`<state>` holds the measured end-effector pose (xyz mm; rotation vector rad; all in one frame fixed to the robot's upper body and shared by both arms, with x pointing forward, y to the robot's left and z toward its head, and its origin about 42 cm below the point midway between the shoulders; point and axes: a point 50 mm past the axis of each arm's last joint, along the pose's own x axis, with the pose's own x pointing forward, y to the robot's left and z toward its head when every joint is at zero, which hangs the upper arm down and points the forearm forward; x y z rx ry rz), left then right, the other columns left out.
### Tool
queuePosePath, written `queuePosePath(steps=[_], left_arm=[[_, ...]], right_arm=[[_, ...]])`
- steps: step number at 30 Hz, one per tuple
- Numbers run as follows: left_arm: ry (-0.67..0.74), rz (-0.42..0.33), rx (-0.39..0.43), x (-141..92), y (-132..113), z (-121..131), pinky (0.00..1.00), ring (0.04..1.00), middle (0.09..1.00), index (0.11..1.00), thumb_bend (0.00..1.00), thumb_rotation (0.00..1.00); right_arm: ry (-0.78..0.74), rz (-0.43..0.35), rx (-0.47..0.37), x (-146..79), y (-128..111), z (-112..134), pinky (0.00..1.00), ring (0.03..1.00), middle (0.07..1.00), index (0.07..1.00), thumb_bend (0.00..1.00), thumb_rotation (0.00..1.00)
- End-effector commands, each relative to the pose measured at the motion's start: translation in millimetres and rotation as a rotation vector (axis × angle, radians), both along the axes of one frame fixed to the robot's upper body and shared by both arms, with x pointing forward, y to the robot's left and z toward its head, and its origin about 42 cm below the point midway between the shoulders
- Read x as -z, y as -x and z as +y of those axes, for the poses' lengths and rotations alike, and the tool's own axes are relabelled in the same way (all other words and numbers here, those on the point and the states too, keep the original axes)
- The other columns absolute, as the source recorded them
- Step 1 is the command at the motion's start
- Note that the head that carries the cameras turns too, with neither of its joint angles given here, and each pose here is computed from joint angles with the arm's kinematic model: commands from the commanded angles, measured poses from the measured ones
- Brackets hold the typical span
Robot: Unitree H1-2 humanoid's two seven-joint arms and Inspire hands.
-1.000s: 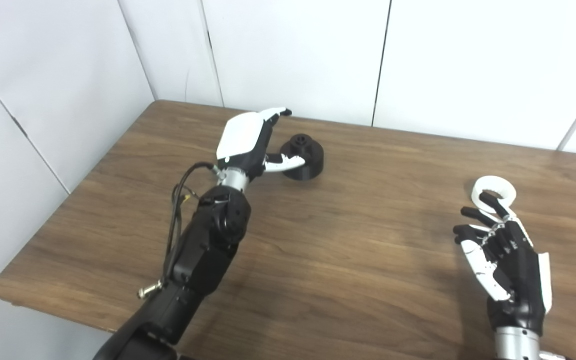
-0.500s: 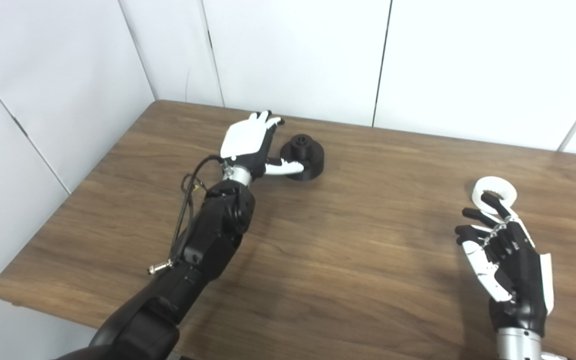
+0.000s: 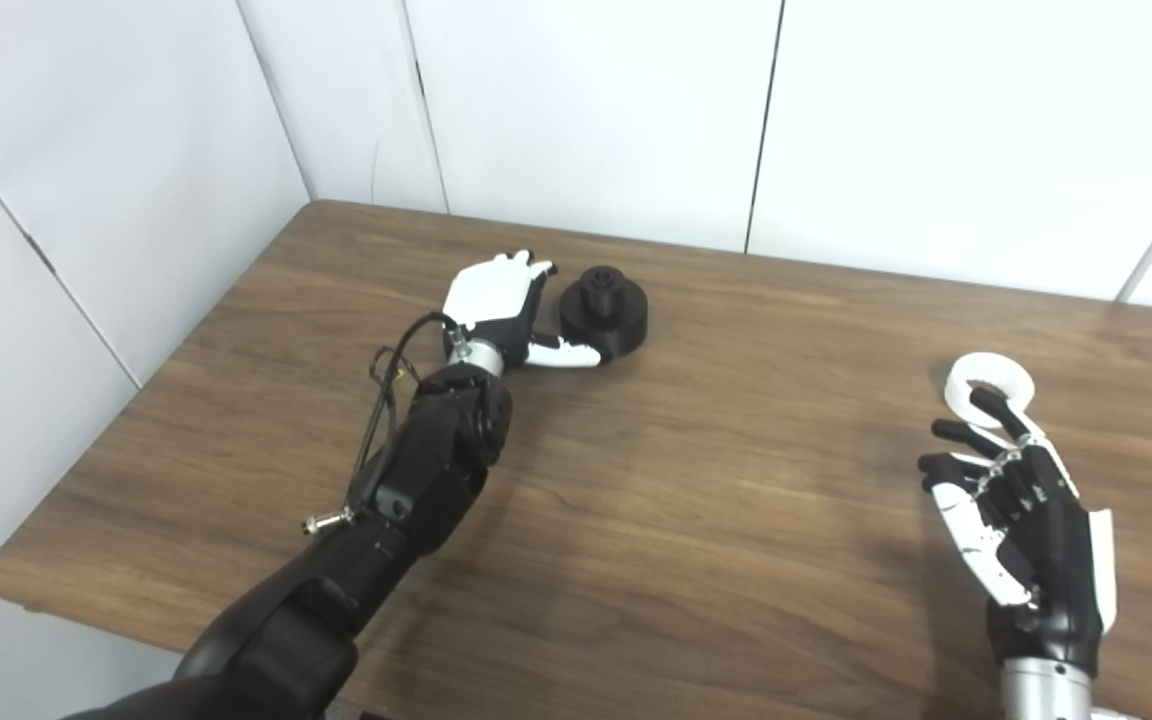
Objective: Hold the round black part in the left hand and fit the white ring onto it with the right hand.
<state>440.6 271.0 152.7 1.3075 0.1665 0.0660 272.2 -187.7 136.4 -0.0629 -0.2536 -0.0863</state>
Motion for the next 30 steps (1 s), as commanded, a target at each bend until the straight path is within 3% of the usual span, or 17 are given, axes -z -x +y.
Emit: queuePosePath(steps=[1, 21, 30], left_arm=[[-0.017, -0.089, 0.009, -30.2, -15.7, 3.1, 0.98, 1.000, 1.000, 0.885, 1.00, 0.67], [0.059, -0.050, 0.063, -8.5, -10.8, -20.4, 0.93, 1.000, 1.000, 0.844, 0.96, 0.62], [0.139, -0.118, 0.014, -3.3, -19.4, -17.7, 0.88, 0.985, 0.981, 0.805, 0.92, 0.54]], right_arm=[[0.015, 0.012, 0.016, 6.2, 6.9, -7.5, 0.52, 0.573, 0.677, 0.796, 0.49, 0.38], [0.016, 0.019, 0.024, 2.7, 9.2, -7.1, 0.50, 0.563, 0.677, 0.794, 0.49, 0.38], [0.012, 0.021, 0.025, 3.4, 10.8, -7.3, 0.50, 0.566, 0.677, 0.795, 0.50, 0.40]])
